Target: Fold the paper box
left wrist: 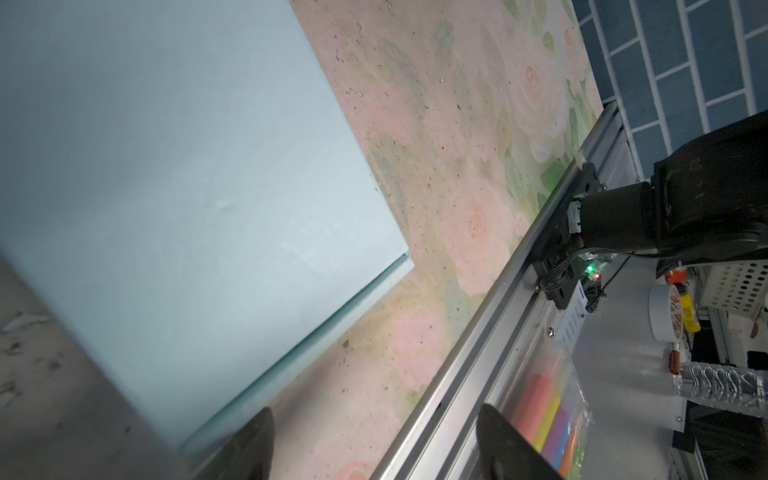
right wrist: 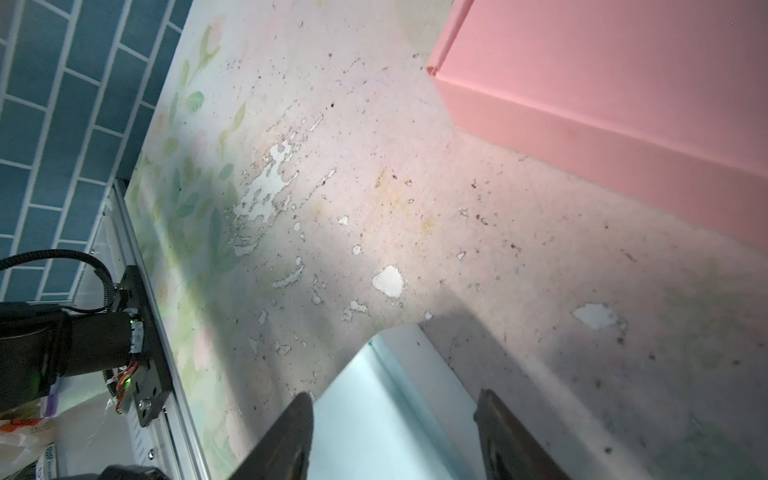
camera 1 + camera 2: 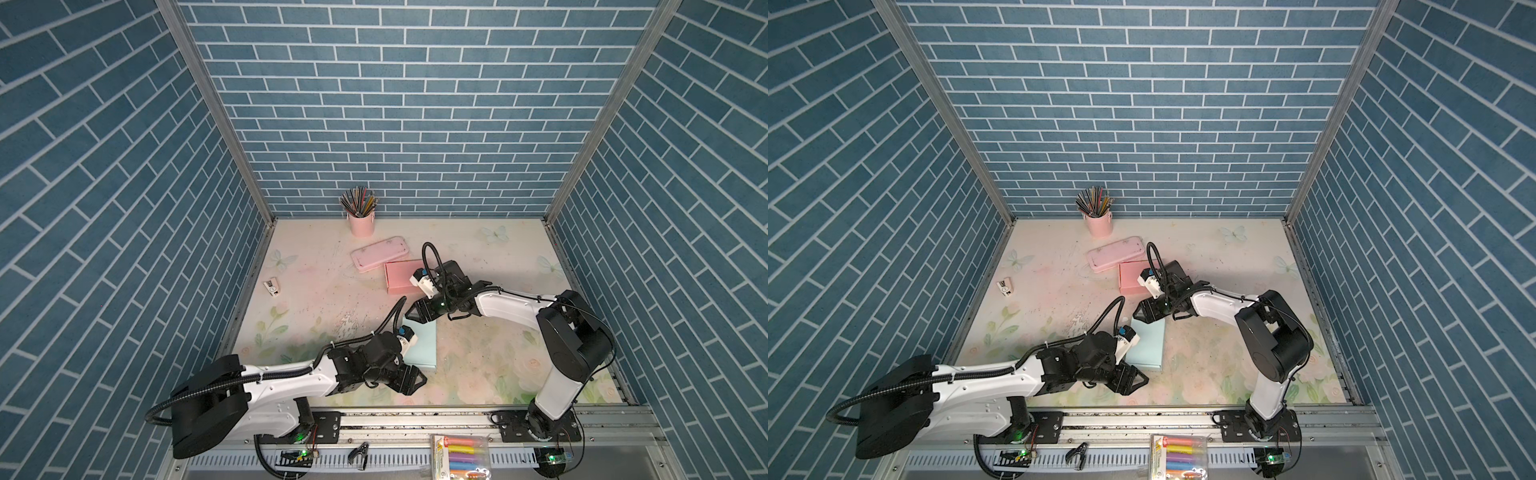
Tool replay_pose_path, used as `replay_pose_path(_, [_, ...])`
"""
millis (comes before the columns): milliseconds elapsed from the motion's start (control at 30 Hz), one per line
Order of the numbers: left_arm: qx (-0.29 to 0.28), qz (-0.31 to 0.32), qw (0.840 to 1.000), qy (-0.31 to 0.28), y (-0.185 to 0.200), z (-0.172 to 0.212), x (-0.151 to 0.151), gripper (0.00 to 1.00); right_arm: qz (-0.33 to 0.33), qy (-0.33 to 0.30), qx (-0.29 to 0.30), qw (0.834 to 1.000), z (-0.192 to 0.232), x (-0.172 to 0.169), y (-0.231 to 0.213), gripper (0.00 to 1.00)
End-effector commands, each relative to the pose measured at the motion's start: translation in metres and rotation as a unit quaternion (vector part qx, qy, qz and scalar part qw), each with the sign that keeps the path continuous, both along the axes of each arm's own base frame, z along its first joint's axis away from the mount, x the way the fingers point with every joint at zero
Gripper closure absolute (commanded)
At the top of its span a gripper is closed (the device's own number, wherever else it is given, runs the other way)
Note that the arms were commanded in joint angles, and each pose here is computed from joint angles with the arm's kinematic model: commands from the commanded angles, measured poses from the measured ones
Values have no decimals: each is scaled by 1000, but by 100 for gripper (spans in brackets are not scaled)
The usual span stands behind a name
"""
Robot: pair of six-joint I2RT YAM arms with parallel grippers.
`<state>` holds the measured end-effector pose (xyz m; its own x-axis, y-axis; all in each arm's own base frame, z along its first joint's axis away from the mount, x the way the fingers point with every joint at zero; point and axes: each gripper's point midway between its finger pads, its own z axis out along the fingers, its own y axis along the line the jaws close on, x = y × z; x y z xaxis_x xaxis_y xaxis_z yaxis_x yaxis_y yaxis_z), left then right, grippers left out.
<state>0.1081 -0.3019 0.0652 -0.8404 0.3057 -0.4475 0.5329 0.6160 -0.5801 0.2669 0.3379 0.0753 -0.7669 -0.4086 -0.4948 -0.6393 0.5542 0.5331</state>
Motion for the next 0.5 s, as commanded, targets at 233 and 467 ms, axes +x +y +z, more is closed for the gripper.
replay_pose_path(233, [-14, 41, 999, -7, -4, -6, 25, 23, 11, 35, -8, 999, -19, -14, -8, 36])
replay_pose_path(467, [-25, 71, 997, -6, 10, -3, 47, 23, 0, 46, -11, 999, -22, -24, -19, 36])
